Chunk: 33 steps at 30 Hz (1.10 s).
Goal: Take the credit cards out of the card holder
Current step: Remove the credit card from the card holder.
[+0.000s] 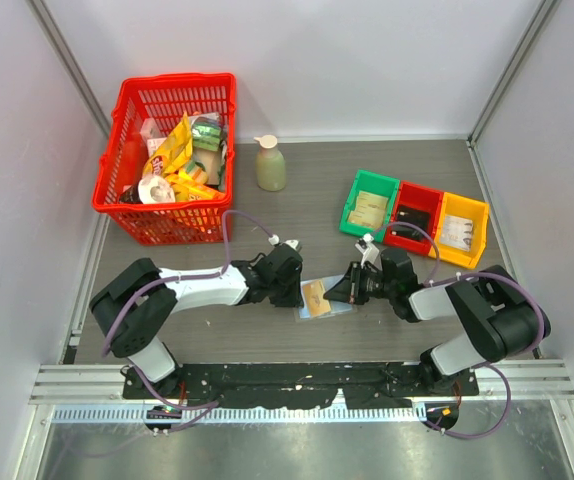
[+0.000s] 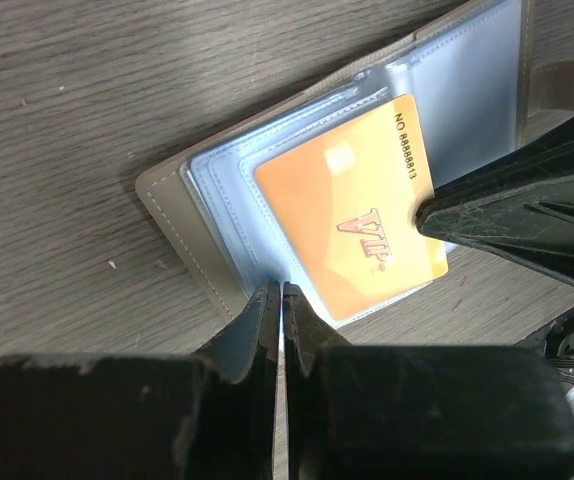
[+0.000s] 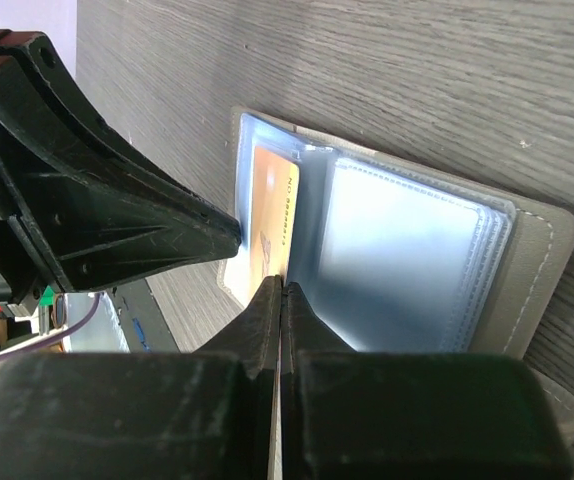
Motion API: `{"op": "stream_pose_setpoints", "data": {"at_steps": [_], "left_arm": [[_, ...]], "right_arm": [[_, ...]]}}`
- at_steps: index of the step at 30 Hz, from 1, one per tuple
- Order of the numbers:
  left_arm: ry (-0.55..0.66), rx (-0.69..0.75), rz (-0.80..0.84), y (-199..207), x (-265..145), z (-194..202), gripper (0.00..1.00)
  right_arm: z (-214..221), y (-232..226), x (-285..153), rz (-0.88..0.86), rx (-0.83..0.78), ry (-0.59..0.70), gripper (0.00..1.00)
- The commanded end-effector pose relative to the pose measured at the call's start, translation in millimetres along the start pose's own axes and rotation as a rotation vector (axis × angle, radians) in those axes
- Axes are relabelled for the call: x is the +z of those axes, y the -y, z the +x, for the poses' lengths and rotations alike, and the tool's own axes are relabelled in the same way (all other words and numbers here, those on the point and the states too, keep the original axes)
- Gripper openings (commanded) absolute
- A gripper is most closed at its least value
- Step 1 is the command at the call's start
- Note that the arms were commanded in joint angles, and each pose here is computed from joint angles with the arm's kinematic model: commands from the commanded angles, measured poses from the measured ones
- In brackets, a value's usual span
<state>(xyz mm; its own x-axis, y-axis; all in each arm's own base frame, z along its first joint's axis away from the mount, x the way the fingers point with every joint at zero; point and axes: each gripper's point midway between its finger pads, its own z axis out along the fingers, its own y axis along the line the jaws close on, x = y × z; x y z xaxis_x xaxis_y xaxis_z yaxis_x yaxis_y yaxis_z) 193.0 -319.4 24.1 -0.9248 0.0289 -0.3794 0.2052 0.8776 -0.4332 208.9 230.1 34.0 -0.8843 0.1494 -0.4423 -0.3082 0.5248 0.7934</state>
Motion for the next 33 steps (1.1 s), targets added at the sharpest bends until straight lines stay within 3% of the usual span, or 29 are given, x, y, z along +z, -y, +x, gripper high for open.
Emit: {"op": "stream_pose_setpoints", "data": {"at_steps": [1, 4, 5, 14, 26, 27, 31, 33], "left_arm": [[-0.003, -0.013, -0.049, -20, -1, 12, 0.15], [0.072, -0.027, 0.032, 1, -10, -7, 0.32], [0.086, -0.03, 0.048, 6, -11, -11, 0.33], [0.098, -0.032, 0.081, 15, -2, -17, 0.27], [0.129, -0.011, 0.113, 16, -1, -19, 0.27], [0.123, -0.011, 0.106, 15, -1, -17, 0.26], [0.088, -0.022, 0.02, -4, 5, -8, 0.01], [0.062, -0.025, -0.008, -12, 9, 0, 0.0]], "right_arm": [[-7, -3, 0, -0.017, -0.032, 0.015, 0.01], [-6, -5, 2, -0.039, -0.019, 0.021, 0.01], [-7, -7, 2, -0.047, -0.01, 0.022, 0.01], [-6, -8, 5, -0.064, 0.003, 0.019, 0.01], [-2, -8, 12, -0.058, 0.012, 0.001, 0.01], [-2, -8, 11, -0.062, 0.02, 0.004, 0.02], [-6, -8, 12, -0.06, 0.039, 0.026, 0.1], [-7, -9, 13, -0.064, 0.047, 0.032, 0.14]]}}
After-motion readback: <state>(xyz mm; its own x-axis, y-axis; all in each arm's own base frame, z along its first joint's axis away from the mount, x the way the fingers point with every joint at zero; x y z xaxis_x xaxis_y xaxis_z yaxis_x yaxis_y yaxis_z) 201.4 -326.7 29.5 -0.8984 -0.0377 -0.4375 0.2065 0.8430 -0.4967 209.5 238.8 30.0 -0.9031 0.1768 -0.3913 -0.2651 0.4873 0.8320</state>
